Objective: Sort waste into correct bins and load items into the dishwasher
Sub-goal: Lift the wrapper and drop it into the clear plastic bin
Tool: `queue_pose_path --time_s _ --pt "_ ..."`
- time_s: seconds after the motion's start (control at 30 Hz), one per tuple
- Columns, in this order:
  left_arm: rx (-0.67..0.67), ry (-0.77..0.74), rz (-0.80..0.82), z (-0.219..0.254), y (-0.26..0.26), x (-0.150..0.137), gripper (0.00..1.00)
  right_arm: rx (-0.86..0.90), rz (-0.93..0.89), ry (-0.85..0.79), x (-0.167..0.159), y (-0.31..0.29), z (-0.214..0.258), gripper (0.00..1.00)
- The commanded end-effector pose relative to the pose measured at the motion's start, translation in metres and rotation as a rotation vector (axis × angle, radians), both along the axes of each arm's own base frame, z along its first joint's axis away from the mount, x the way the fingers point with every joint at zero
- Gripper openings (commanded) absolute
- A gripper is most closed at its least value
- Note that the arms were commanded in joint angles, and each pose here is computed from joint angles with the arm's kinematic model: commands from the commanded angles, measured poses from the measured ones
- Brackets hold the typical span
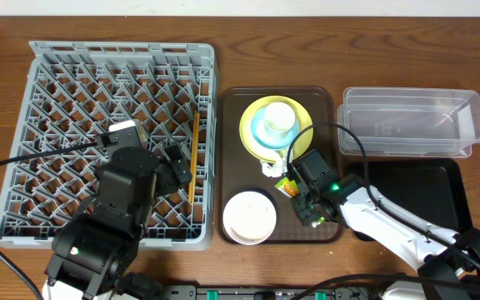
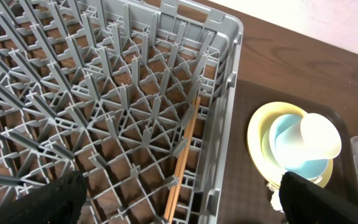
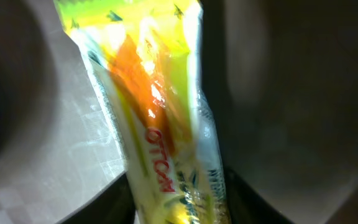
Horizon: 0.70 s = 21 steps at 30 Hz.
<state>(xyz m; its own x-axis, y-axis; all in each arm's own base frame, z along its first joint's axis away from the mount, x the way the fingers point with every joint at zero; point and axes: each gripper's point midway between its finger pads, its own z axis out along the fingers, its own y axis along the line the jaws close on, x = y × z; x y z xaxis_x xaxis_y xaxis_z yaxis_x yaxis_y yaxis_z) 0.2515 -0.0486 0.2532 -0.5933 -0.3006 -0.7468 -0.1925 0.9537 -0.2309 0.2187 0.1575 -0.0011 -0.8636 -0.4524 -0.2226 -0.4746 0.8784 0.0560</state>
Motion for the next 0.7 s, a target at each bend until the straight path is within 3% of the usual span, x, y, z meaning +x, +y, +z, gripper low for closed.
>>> queue_pose_path --time_s 0.0,0.1,0.27,0.47,0.53,0.6,0.67 --pt "0.005 -0.008 0.014 0.003 0.003 0.001 1.0 -0.016 0.029 0.042 -0.013 0.0 -0.012 0.27" --pt "0.005 -0.008 0.014 0.003 0.003 0.001 1.0 -0.015 0.028 0.04 -0.011 0.002 -0.008 0.01" --pt "0.005 -0.008 0.014 0.003 0.003 0.001 1.0 -0.019 0.015 0.033 0.001 0.005 0.029 0.01" --pt "0.005 -0.008 0.014 0.003 0.003 0.001 1.0 -0.082 -0.098 -0.225 0.061 -0.015 0.115 0.01" --pt "0.005 -0.008 0.014 0.003 0.003 0.001 1.0 -0.124 -0.204 -0.332 0.083 -0.037 0.14 0.01" --pt "0.005 -0.008 0.014 0.003 0.003 0.001 1.0 -0.188 -0.422 -0.476 0.111 -0.083 0.165 0.01" --pt "0.005 -0.008 0.014 0.003 0.003 0.001 1.0 -0.193 -0.538 -0.519 0.125 -0.11 0.171 0.01"
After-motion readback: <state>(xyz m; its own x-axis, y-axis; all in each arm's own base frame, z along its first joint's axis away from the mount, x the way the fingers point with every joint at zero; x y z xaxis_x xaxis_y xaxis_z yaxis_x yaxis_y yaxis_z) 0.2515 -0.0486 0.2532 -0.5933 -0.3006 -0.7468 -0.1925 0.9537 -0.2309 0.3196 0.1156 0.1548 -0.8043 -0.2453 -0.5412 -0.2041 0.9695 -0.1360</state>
